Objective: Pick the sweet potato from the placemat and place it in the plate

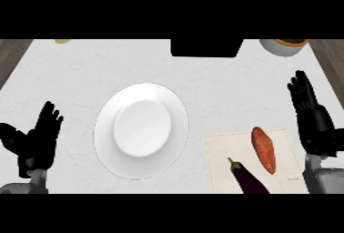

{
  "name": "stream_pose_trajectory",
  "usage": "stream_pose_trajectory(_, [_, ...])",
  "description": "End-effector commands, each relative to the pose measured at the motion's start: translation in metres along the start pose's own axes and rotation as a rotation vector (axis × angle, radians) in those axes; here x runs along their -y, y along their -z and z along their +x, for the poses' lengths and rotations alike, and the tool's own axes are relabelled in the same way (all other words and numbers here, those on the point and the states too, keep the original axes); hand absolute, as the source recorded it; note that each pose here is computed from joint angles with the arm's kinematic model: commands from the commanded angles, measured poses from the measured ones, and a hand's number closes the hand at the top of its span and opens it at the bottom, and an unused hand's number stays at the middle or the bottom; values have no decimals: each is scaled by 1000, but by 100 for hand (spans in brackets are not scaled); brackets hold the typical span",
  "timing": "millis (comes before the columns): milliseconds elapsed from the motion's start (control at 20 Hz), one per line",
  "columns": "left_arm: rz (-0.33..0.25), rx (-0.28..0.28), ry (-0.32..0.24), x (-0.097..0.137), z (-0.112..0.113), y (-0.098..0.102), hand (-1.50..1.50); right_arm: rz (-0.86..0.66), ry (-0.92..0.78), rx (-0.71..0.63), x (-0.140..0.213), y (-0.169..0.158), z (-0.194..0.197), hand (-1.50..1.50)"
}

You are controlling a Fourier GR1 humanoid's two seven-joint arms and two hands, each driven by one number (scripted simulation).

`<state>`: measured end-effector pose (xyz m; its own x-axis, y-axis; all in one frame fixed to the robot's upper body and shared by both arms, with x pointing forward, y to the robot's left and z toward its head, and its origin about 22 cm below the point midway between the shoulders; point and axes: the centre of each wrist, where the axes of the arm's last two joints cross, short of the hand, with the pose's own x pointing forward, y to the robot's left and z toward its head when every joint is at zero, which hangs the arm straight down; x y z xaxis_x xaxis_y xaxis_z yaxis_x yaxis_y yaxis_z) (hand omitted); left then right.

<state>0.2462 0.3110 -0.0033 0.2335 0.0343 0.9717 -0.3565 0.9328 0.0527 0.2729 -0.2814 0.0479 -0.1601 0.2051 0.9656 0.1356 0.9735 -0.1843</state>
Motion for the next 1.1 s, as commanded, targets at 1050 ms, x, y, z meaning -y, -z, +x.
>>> stream_pose_trajectory(1050, [-181, 290, 463, -36, -13, -26, 0, -116, 270, -6, 57, -117, 30, -150])
